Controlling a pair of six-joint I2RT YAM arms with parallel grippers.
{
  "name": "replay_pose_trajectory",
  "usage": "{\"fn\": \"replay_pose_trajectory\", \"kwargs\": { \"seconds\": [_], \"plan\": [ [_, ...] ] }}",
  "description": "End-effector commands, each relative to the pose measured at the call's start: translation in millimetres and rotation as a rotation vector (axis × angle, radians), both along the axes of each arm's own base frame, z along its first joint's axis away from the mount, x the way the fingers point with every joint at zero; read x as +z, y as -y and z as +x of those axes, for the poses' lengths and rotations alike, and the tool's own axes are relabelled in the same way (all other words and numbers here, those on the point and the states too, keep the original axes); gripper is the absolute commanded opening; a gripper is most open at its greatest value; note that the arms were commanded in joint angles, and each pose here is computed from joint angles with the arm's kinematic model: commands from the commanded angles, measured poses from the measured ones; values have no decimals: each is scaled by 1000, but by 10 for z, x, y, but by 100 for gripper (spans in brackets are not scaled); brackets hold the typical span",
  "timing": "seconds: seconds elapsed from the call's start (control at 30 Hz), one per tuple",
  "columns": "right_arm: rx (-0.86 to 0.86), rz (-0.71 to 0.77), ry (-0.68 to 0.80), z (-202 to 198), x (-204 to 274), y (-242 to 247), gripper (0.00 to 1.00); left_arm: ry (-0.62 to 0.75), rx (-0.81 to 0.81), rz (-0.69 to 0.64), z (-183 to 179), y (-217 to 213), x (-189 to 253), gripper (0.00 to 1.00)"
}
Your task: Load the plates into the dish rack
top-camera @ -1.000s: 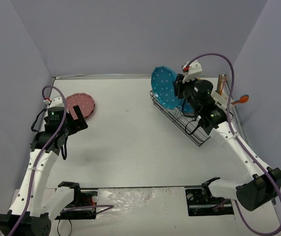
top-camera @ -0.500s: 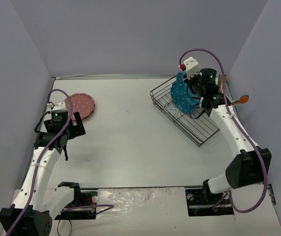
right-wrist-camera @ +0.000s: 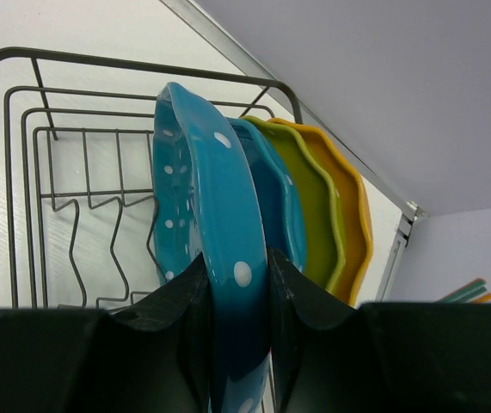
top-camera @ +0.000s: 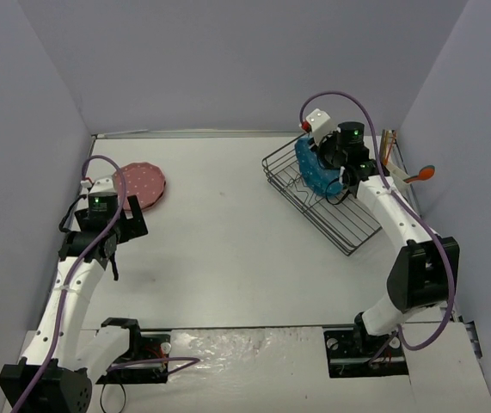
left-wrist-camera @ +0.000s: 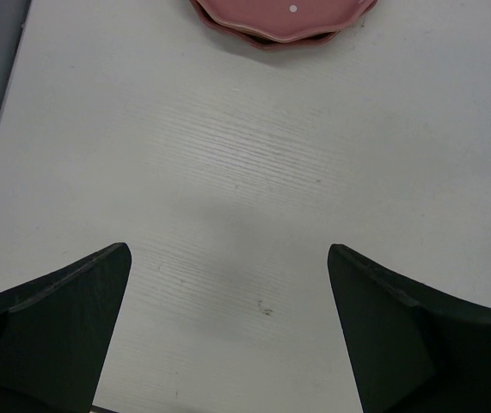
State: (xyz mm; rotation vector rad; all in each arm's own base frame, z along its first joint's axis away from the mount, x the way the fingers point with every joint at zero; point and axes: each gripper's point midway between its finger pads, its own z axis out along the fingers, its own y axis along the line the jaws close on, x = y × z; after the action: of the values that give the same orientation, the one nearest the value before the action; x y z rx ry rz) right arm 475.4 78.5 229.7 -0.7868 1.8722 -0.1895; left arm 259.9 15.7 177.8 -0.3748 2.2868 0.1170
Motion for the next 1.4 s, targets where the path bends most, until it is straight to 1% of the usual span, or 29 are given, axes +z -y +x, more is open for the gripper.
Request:
{"fn": "replay_pose_trajectory", "kwargs": {
  "seconds": [0.0, 0.2, 0.33, 0.4, 0.47, 0.5, 0.53, 0.6, 0.67, 0.8, 0.83, 0.9, 0.97, 1.03, 1.1, 1.17, 1.23, 1.27, 1.33, 1.37],
  "plan": [
    [-2, 10, 215, 319, 544, -4, 0, 63, 16, 17, 80, -55, 185, 97],
    [-7, 44, 175, 371, 304, -41, 0, 61, 18, 15, 79, -57, 175, 97],
    [-23, 64, 152, 371, 154, -18, 7, 57, 22, 17, 83, -65, 168, 97],
    [-28, 68, 145, 366, 122, -7, 15, 50, 23, 16, 85, -65, 151, 97],
    [-31, 83, 147, 357, 143, -11, 31, 48, 25, 14, 80, -66, 147, 97],
    [-35, 86, 149, 358, 153, -3, 43, 48, 25, 14, 77, -66, 145, 97],
    [-36, 89, 151, 355, 162, -2, 43, 48, 25, 14, 77, -66, 145, 97],
    [-48, 91, 159, 353, 202, 16, 50, 48, 29, 13, 74, -70, 143, 97],
    [-52, 98, 171, 338, 266, 21, 59, 46, 31, 12, 76, -74, 137, 97],
    [-60, 135, 206, 273, 467, 20, 73, 43, 44, 0, 82, -77, 123, 97],
    [-63, 162, 223, 226, 580, 12, 76, 42, 54, -8, 89, -77, 110, 97],
    [-60, 208, 262, 116, 810, -7, 81, 39, 68, -20, 105, -78, 99, 97],
    [-62, 297, 288, -24, 1023, -44, 87, 27, 99, -47, 137, -83, 70, 97],
    [-80, 428, 304, -197, 1230, -83, 92, 6, 135, -87, 188, -73, 21, 97],
    [-86, 510, 292, -299, 1226, -119, 94, -6, 165, -131, 277, -47, -12, 97],
    [-89, 636, 284, -457, 1261, -178, 96, -8, 227, -169, 398, -125, -50, 97],
    [-76, 777, 298, -632, 1389, -244, 98, -12, 283, -216, 576, -170, -102, 97],
    [-66, 829, 278, -710, 1317, -288, 98, -11, 303, -241, 660, -186, -124, 97],
    [-33, 929, 285, -857, 1398, -355, 99, -14, 339, -296, 831, -215, -185, 97],
    [-6, 981, 272, -963, 1364, -410, 99, -13, 363, -330, 939, -243, -221, 97]
  ]
}}
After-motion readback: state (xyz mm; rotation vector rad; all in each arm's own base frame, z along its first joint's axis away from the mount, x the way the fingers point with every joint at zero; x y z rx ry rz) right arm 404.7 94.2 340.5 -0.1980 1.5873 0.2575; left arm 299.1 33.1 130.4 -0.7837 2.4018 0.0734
